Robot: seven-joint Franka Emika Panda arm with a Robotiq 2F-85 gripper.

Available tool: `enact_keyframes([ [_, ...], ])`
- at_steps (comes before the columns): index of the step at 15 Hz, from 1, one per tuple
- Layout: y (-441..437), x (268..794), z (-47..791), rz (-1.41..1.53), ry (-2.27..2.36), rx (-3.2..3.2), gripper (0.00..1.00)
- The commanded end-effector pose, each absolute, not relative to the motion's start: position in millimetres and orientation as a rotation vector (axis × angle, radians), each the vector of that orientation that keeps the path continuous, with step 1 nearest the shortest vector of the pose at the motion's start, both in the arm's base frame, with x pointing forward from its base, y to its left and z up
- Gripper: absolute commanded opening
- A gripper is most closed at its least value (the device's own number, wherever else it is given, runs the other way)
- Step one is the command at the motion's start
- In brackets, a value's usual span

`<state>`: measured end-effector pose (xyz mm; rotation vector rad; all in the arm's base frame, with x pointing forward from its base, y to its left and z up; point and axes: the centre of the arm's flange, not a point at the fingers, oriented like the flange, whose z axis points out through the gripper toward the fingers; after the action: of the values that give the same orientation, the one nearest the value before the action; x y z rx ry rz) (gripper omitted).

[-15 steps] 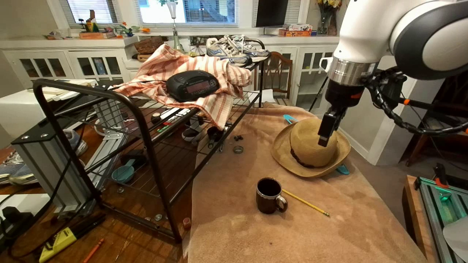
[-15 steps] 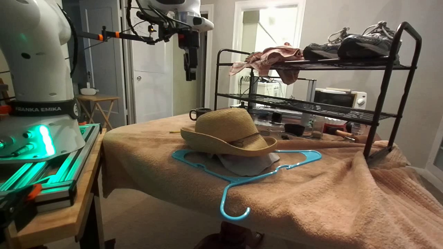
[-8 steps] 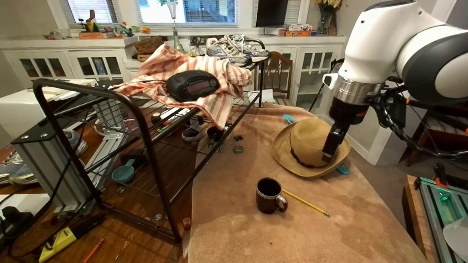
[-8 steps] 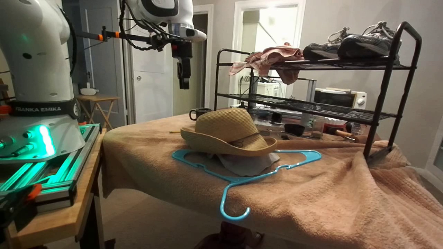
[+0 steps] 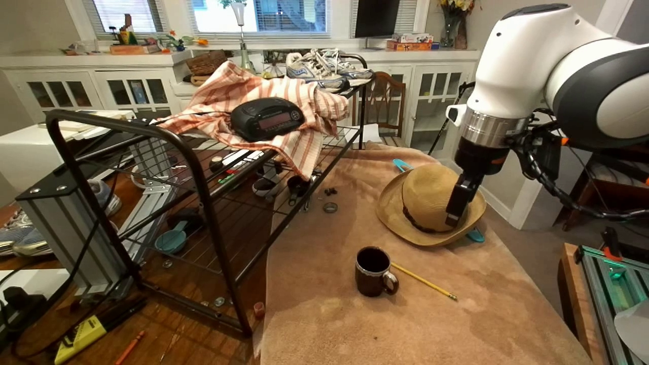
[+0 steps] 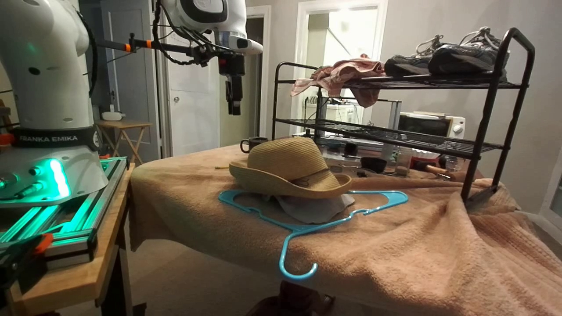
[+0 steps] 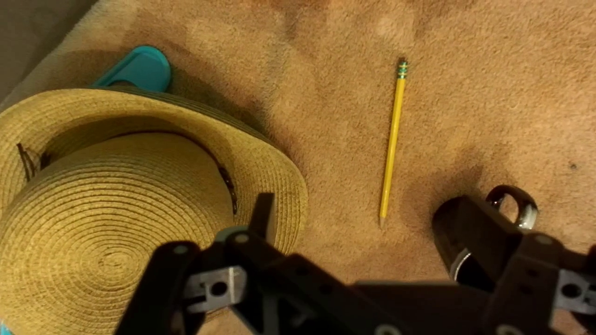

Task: Put the yellow pencil in the brown mug.

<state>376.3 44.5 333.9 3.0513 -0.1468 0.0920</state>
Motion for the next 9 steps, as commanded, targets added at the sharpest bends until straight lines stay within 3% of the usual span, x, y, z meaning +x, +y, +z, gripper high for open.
enact_keyframes([
  [1, 43.1, 382.8, 291.6, 0.048, -0.197, 3.074, 1.0],
  [9, 61.6, 381.5, 212.4, -0.088, -0.327, 3.122, 1.0],
])
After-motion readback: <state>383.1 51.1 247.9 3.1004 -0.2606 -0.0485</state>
